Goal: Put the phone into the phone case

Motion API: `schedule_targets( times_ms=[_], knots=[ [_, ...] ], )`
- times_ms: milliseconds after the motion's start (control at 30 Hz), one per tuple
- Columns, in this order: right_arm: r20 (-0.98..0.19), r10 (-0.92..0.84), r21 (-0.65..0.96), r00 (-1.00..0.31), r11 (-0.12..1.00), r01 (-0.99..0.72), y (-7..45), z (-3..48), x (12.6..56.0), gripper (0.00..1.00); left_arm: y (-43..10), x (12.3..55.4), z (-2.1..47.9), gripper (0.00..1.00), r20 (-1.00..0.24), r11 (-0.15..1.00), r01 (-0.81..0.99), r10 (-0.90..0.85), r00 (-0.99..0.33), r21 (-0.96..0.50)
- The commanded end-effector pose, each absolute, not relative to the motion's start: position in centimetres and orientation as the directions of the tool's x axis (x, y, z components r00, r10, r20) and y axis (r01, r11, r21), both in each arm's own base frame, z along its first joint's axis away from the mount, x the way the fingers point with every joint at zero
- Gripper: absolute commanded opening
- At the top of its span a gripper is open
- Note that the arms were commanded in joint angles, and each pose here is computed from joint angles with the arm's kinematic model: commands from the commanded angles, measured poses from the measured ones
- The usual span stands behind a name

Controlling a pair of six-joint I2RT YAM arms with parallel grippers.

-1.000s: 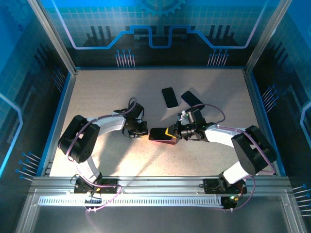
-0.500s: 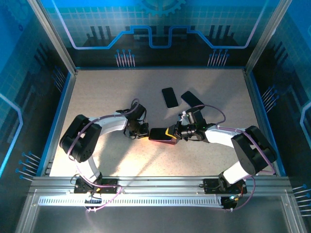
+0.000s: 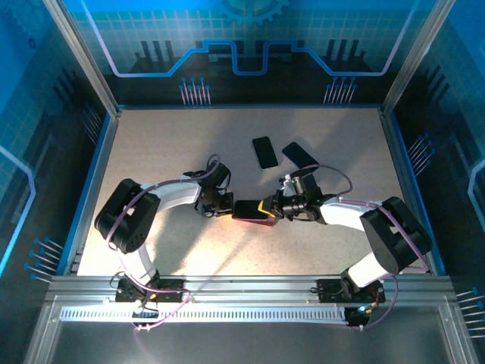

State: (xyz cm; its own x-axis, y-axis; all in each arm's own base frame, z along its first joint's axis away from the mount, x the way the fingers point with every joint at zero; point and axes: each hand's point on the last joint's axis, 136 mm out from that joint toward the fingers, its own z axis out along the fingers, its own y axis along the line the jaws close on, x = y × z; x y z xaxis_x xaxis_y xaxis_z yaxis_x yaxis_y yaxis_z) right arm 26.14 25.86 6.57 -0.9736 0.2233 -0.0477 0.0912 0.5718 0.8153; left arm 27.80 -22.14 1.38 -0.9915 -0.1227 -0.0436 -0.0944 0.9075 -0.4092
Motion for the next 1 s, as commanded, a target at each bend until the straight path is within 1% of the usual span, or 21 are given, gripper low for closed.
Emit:
schedule_targets(
  times_ms=[0,133,167,333,567,633,700,800,967],
  knots=[
    [0.014,0.217,0.751,-0.976,0.642,0.153,25.3,3.4,24.2,0.0,-23.7,26.5,1.5,0.07,-0.002,0.894,-0.077,-0.087,-0.996,-0.441],
    [0.004,0.199,0.729,-0.98,0.671,0.139,25.1,3.3,23.9,0.0,-23.8,26.6,1.6,0.07,-0.008,0.891,-0.081,-0.094,-0.996,-0.446],
    [0.003,0.195,0.721,-0.981,0.679,0.138,25.0,3.3,23.8,0.04,-23.7,26.6,1.6,0.07,-0.008,0.891,-0.083,-0.096,-0.995,-0.447],
    [-0.026,0.173,0.679,-0.985,0.726,0.11,24.3,3.8,23.9,0.16,-23.7,26.6,1.4,0.07,-0.014,0.889,-0.086,-0.103,-0.995,-0.451],
    [-0.043,0.149,0.647,-0.988,0.758,0.086,24.3,4.4,24.5,0.22,-23.7,26.6,1.5,0.07,-0.023,0.884,-0.086,-0.109,-0.994,-0.459],
    [-0.044,0.146,0.639,-0.988,0.764,0.085,24.3,4.5,24.6,0.27,-23.7,26.5,1.6,0.06,-0.026,0.882,-0.087,-0.112,-0.993,-0.463],
    [-0.046,0.14,0.632,-0.989,0.771,0.08,24.3,4.6,24.7,0.28,-23.6,26.5,1.8,0.06,-0.031,0.879,-0.087,-0.115,-0.993,-0.468],
    [-0.049,0.124,0.621,-0.991,0.781,0.067,24.4,4.9,25.0,0.33,-23.7,26.5,2.0,0.07,-0.034,0.875,-0.089,-0.119,-0.992,-0.475],
    [-0.052,0.104,0.606,-0.993,0.794,0.052,24.4,5.2,25.3,0.4,-23.8,26.5,2.3,0.07,-0.039,0.869,-0.087,-0.121,-0.992,-0.488]
  ],
)
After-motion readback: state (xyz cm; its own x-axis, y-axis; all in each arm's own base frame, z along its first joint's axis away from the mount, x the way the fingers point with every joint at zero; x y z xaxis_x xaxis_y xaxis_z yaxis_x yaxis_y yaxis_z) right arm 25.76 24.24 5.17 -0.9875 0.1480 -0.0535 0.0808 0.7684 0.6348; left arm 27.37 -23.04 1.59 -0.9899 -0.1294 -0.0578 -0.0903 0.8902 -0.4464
